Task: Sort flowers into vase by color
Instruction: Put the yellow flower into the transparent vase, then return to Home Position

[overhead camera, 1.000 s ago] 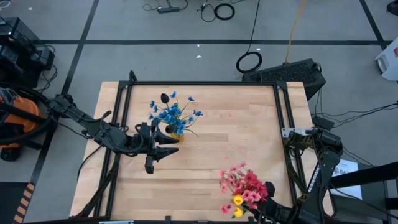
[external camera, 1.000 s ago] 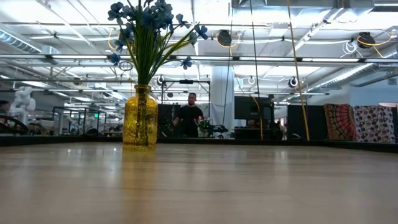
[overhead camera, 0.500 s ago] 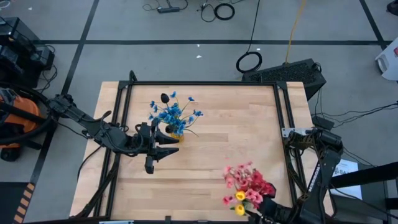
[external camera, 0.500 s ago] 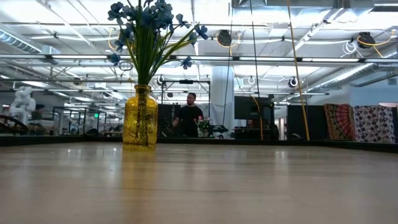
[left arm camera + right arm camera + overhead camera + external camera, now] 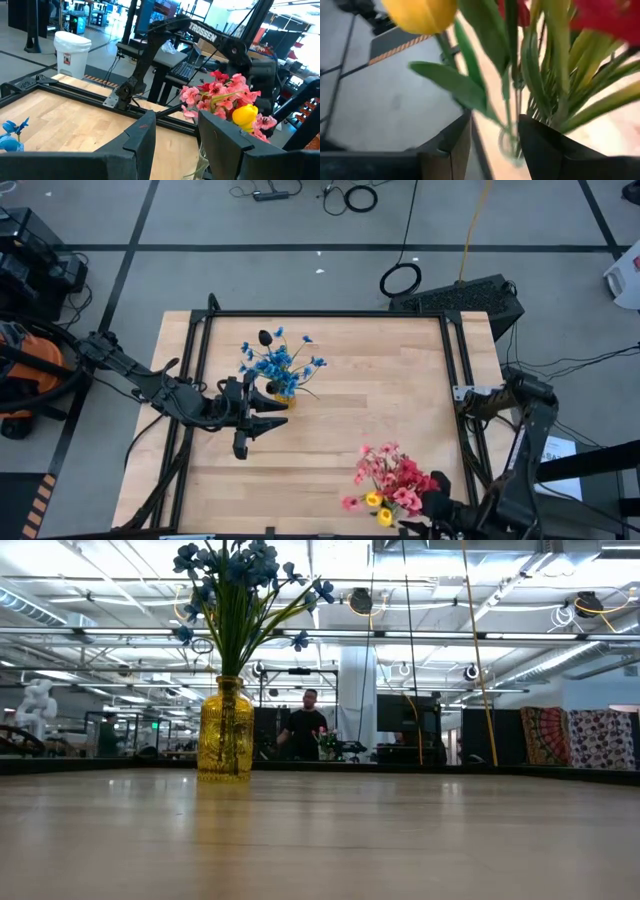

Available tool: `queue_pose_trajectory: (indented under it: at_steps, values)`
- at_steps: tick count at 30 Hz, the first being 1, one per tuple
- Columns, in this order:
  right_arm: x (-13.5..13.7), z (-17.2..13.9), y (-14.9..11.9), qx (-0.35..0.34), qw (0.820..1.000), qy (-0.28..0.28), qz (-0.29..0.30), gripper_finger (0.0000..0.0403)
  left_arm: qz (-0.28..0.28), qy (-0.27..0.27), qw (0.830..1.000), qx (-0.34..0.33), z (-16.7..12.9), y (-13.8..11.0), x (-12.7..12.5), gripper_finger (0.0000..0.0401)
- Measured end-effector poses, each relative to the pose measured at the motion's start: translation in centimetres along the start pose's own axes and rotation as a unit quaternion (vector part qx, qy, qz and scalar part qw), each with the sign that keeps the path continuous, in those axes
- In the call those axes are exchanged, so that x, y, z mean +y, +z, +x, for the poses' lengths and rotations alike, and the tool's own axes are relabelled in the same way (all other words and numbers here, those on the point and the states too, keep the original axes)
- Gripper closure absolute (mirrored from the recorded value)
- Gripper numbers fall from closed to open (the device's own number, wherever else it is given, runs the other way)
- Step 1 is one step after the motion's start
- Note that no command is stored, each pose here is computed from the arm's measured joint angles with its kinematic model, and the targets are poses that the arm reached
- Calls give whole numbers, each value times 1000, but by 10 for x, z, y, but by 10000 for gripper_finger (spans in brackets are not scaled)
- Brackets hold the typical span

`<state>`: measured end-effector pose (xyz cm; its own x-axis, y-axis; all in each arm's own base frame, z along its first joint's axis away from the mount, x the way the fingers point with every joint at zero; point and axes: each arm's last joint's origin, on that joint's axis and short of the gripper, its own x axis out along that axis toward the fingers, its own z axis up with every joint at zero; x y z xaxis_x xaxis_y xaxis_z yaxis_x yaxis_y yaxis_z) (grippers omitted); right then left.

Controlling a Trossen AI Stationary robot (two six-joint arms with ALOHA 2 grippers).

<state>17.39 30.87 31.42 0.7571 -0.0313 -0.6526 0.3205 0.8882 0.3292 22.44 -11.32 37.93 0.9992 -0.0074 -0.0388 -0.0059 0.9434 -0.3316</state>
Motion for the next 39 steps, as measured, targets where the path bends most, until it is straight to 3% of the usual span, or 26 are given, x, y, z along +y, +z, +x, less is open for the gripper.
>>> queue_pose_trajectory:
  at_steps: [7, 12, 17, 23, 34, 39]
  values:
    - [-13, -36, 28, 58, 996, 60, 18, 248, 2, 1, 1000, 4, 0, -1, 0, 247]
    - [-32, -66, 50, 62, 994, 95, -13, 262, 14, 9, 1000, 23, 0, -5, 2, 247]
    - [-59, -93, 69, 55, 992, 103, -51, 304, 17, 11, 999, 29, 0, -6, 2, 247]
    - [-89, -114, 89, 33, 985, 103, -132, 383, 18, 16, 999, 27, 0, -6, 3, 247]
    - [-122, -110, 116, -58, 961, 7, -270, 402, 17, 19, 999, 26, 0, -6, 3, 247]
    - [-139, -82, 112, -81, 957, 18, -279, 402, 18, 32, 999, 20, 0, -6, 4, 247]
